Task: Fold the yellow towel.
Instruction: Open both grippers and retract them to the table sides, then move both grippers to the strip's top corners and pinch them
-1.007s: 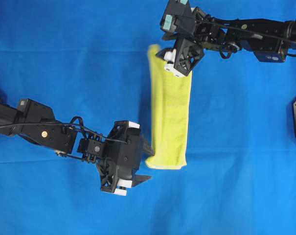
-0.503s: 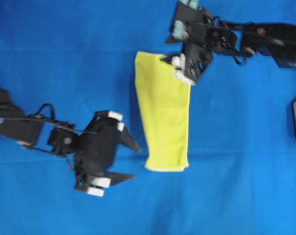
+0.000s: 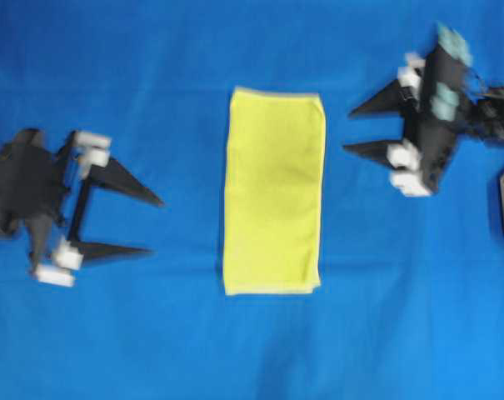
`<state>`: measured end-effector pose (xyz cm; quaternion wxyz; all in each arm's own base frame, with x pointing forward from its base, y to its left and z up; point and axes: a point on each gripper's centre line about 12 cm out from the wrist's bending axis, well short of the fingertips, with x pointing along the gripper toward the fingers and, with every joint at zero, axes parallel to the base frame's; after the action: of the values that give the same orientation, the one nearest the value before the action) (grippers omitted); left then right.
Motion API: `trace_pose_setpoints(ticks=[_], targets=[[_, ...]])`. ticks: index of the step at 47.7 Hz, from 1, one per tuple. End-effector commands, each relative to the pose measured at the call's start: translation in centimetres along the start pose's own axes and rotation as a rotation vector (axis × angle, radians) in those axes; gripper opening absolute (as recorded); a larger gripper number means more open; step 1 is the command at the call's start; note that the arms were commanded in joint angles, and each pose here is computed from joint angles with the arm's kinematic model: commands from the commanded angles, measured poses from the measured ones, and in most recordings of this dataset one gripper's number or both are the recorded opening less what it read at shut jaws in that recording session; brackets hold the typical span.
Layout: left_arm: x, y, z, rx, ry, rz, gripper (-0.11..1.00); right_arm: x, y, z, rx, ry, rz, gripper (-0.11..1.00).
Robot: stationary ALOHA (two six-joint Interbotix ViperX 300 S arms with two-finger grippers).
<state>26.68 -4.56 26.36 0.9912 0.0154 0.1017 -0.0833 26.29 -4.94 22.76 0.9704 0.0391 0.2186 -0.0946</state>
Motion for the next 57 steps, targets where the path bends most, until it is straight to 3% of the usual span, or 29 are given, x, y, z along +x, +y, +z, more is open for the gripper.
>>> trace_pose_setpoints(ticks=[1,12,31,39,46,57], targets=[[-1.4,0.7,-0.2,-0.005,-0.067,0.028,0.69,-1.3,0.2,-0.4,0.020,-0.072,0.009,0.61],[-2.9,1.8,-2.3,-0.028,-0.104,0.078,0.69,-2.1,-0.1,-3.1,0.076,-0.099,0.002,0.61],[-2.9,1.9,-2.1,-0.031,-0.113,0.084,0.69,-1.9,-0.1,-2.9,0.078,-0.101,0.001,0.61],[-2.2,2.4,-1.0,-0.039,-0.152,0.101,0.69,-1.5,-0.2,-1.7,0.113,-0.112,-0.007,0.60],[-0.1,4.6,-0.7,-0.052,-0.124,0.171,0.69,0.1,-0.7,-0.6,0.120,-0.074,-0.026,0.60],[4.7,9.9,-2.4,-0.092,-0.003,0.307,0.69,4.3,-4.6,-0.3,0.150,0.031,-0.143,0.60]])
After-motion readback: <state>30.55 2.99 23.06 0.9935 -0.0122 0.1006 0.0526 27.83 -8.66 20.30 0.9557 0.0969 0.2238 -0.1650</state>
